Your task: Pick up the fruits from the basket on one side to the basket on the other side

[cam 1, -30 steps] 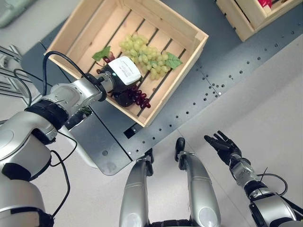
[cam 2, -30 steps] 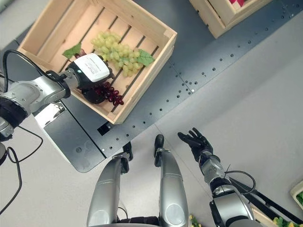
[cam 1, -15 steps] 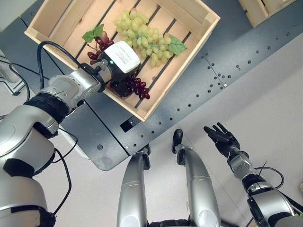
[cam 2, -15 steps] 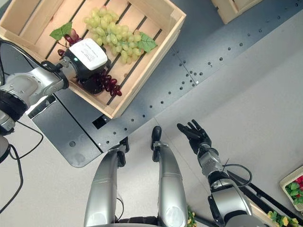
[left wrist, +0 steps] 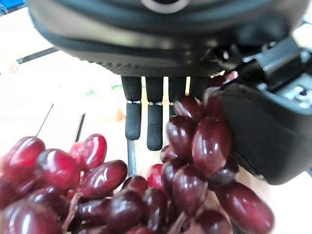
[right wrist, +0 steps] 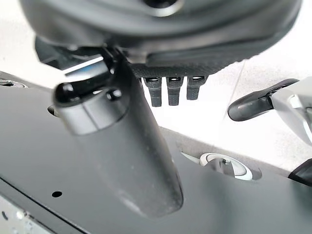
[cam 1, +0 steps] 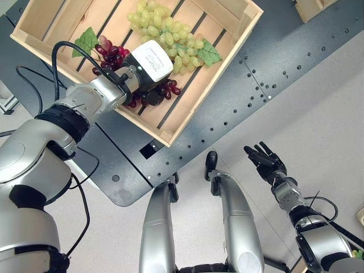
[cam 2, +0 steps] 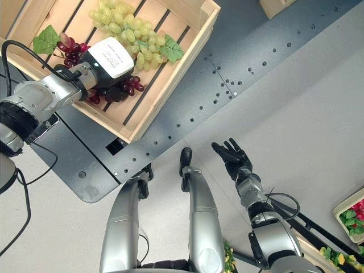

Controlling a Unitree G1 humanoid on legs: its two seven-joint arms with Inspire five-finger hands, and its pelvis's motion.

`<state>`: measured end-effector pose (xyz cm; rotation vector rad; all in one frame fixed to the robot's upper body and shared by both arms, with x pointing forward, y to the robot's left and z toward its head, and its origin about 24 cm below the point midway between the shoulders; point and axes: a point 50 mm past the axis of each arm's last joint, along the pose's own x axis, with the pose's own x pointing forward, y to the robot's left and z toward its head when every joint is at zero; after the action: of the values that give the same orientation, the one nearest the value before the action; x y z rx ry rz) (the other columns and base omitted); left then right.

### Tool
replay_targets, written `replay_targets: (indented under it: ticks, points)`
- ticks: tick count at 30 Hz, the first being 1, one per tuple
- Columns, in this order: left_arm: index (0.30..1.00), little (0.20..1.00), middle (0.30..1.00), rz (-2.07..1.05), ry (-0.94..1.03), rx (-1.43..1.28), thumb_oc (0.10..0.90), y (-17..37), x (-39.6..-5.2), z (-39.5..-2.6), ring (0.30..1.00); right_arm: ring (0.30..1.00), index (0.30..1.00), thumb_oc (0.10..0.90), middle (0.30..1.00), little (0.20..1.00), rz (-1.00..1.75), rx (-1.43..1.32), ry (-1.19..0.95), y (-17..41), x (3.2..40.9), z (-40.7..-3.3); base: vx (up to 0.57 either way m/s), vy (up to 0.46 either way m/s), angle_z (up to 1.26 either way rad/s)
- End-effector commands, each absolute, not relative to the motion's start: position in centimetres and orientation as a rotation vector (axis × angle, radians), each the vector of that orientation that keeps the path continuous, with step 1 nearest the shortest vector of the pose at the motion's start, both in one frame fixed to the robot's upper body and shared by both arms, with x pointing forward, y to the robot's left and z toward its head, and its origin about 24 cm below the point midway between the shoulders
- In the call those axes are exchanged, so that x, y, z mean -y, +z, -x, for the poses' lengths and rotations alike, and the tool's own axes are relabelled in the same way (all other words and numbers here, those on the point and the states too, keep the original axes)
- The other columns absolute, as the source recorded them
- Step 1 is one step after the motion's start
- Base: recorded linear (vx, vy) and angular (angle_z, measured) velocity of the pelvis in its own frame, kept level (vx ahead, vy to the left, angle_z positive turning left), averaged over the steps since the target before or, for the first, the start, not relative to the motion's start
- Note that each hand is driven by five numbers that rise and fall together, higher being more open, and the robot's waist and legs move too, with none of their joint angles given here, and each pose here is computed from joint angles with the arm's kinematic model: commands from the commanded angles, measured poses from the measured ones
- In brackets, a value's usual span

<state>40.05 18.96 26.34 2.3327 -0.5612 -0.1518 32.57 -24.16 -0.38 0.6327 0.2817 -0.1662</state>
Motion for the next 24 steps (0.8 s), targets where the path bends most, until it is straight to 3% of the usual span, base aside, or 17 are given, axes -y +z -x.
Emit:
replay_targets:
  ticks: [1,9,17,24]
  points:
    - [0.3,0.3,0.3,-2.318,-0.1,0.512,0.4,26.7,-21.3,-39.6,0.3,0.9,0.9,0.8,0.9,0.9,-0.693,-0.196,-0.239,-0.3,26.5,-31.4,0.0,0.0,0.0]
    - [0.3,0.3,0.3,-1.992,0.008,0.578,0.4,26.9,-21.9,-39.1,0.3,0.9,0.9,0.8,0.9,0.9,-0.694,-0.201,-0.228,-0.7,26.2,-31.1,0.0,0.0,0.0]
    - [0.3,0.3,0.3,-1.361,0.246,0.598,0.4,25.3,-25.2,-37.9,0.3,0.9,0.9,0.8,0.9,0.9,-0.69,-0.22,-0.226,-1.9,25.7,-29.8,0.01,0.007,0.0]
    - [0.3,0.3,0.3,-0.629,0.42,0.494,0.4,21.6,-28.4,-36.5,0.3,0.9,0.9,0.8,0.9,0.9,-0.574,-0.221,-0.156,-3.0,23.7,-28.3,0.05,0.004,0.0]
